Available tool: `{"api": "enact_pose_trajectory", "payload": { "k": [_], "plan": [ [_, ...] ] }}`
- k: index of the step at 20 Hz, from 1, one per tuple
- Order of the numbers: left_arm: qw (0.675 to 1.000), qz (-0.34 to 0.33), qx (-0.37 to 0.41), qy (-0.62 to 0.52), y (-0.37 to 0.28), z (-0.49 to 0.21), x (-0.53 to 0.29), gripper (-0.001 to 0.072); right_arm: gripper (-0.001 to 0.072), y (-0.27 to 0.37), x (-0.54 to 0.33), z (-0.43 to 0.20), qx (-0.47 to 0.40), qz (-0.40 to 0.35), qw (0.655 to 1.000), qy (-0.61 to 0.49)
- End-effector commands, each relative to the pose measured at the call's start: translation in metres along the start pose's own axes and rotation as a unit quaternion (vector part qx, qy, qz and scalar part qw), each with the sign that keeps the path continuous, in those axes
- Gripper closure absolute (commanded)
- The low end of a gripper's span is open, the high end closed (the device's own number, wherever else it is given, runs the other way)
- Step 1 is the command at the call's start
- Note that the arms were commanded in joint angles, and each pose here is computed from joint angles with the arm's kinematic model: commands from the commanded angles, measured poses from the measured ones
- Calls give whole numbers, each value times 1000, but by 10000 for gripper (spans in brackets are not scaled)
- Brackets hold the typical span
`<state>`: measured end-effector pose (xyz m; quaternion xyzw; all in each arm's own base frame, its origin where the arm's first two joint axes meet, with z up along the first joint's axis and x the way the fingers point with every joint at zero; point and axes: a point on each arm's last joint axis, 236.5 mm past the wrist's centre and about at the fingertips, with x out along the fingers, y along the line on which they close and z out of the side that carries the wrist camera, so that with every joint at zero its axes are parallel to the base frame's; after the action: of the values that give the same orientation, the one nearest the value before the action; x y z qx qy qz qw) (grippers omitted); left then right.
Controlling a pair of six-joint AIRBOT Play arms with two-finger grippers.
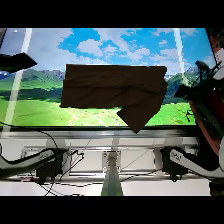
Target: Fold the clothes and pants, and hang the long-sleeved shirts on hangers.
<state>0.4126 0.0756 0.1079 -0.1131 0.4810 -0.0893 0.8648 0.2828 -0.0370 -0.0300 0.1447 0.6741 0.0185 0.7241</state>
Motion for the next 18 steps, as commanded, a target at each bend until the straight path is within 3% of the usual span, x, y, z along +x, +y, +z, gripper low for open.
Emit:
{"api": "enact_pose_trajectory", "payload": {
  "k": [1,3,4,8,11,12,13,14,16,18],
  "plan": [
    [998,57,-33,15,42,-36,-21,95,117,62,47,-56,96,149,984,11],
    [995,56,-67,40,57,-65,-3,95,134,83,76,-71,152,195,969,15],
    [994,51,-82,58,62,-84,8,95,206,86,88,-81,162,195,967,23],
    [984,34,-137,111,63,-155,57,95,235,95,106,-93,144,183,972,27],
    [972,-10,-192,132,41,-192,91,96,342,99,109,-77,141,178,974,-11],
    [969,-37,-205,135,28,-197,101,96,342,97,110,-71,141,173,974,-24],
    [966,-63,-211,137,16,-199,108,96,382,94,110,-66,142,168,975,-36],
    [963,-86,-215,138,4,-199,116,96,528,92,110,-61,144,165,975,-46],
    [961,-118,-201,149,-16,-199,130,107,701,89,111,-56,145,160,975,-57],
    [961,-133,-179,166,-33,-206,145,114,699,88,110,-55,146,159,975,-61]
  ]
}}
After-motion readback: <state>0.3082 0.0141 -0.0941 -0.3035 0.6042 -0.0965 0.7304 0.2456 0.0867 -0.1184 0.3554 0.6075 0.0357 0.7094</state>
